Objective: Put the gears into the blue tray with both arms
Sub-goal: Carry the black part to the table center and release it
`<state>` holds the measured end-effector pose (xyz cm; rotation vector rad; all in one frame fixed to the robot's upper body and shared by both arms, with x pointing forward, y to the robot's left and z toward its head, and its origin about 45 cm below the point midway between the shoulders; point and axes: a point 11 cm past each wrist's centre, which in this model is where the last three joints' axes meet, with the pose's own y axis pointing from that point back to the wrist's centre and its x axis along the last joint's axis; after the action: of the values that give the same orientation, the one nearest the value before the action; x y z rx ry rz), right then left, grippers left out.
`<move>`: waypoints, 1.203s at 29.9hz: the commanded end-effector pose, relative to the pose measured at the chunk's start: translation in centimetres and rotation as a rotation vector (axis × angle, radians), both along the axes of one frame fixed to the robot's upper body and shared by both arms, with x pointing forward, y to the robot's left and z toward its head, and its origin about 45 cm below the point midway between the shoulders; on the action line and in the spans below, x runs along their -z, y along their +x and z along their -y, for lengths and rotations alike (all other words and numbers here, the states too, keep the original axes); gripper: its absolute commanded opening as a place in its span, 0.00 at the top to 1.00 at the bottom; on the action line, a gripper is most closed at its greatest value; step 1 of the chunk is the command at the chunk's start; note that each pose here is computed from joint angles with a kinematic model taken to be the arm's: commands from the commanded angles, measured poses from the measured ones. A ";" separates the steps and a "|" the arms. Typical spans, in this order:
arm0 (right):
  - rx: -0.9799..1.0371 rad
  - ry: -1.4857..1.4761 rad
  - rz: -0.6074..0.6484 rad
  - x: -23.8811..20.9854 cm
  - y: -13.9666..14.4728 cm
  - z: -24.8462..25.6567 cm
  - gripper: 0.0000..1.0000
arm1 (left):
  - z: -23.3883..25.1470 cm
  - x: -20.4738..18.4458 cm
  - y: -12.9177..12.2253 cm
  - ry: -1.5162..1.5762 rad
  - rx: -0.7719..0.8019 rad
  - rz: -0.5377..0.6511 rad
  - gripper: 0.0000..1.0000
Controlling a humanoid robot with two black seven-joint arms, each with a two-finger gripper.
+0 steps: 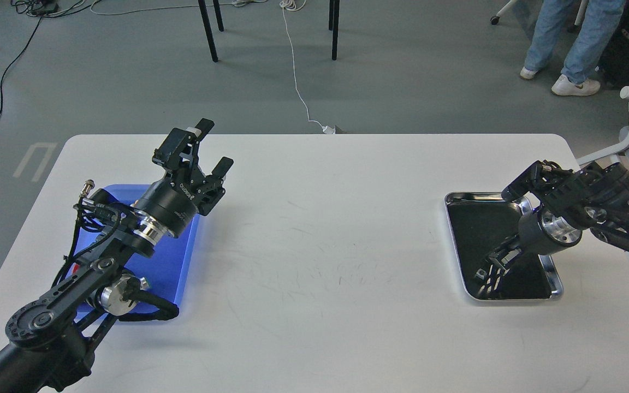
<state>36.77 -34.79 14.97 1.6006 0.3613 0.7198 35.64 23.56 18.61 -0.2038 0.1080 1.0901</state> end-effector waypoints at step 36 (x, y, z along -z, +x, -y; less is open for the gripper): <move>-0.393 0.322 0.049 -1.6 0.8 -27.1 0.90 | -0.2 -0.4 0.3 -0.017 -0.017 0.009 0.02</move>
<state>37.72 -7.36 17.04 1.8488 0.5389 1.1684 35.90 23.69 18.98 -0.2262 0.1086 1.1049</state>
